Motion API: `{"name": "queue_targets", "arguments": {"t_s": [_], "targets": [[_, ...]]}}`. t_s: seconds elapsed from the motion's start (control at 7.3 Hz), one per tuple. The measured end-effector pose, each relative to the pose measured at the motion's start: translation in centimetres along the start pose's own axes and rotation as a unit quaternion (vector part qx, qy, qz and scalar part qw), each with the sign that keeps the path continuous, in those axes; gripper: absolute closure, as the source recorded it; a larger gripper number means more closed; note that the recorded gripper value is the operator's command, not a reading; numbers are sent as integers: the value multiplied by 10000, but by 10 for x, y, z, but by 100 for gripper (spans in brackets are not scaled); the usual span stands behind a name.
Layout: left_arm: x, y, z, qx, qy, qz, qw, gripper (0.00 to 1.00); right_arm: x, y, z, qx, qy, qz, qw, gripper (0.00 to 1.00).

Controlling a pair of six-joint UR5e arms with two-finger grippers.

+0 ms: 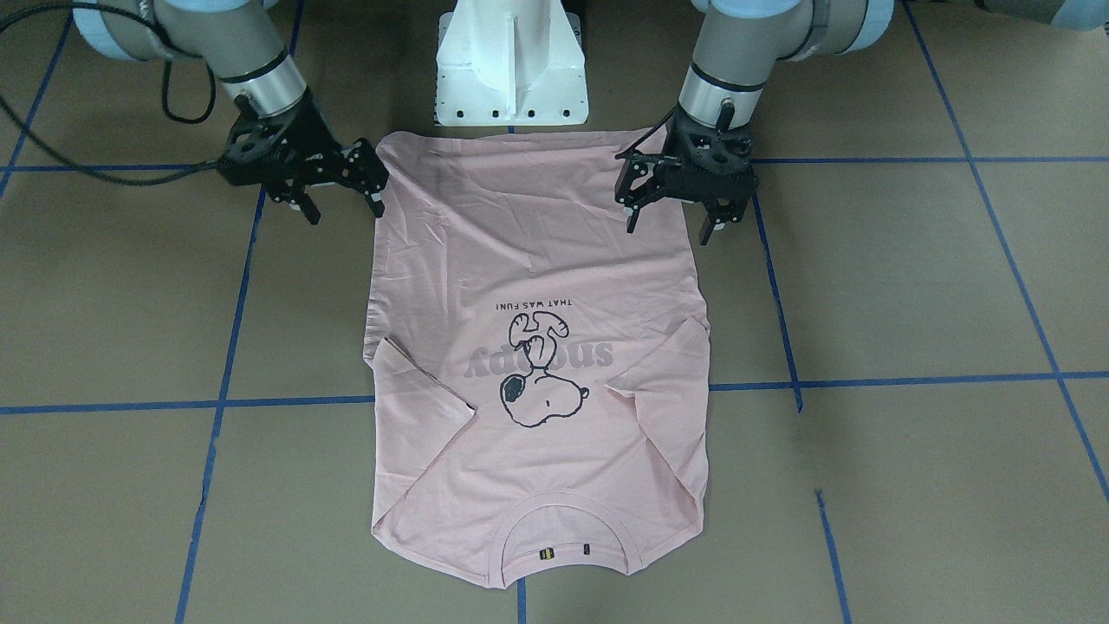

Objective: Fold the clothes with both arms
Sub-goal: 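Move both grippers along the shirt sides toward the hem, then grasp the hem corners nearest the robot with both grippers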

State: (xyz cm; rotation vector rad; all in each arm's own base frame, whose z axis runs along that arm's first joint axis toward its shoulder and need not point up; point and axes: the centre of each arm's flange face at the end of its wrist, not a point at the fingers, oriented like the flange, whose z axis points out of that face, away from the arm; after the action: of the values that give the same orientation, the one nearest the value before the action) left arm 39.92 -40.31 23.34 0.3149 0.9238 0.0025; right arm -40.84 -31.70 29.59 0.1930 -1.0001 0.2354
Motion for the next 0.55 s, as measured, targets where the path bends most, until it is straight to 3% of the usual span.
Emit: {"name": "queue_targets", "arguments": {"t_s": [0.14,0.27,0.55], "targets": [[-5,34,3,-139,134,-338,9992,36,2,46,-4,8,7,200,9998,17],[-11,74,14,-278,195,-743,9967,42,2,80,-9,14,-22,320,9995,17],[-23,156,41,-456,61,-1393,9892,43,1,118,-14,44,-72,384,9992,16]]}}
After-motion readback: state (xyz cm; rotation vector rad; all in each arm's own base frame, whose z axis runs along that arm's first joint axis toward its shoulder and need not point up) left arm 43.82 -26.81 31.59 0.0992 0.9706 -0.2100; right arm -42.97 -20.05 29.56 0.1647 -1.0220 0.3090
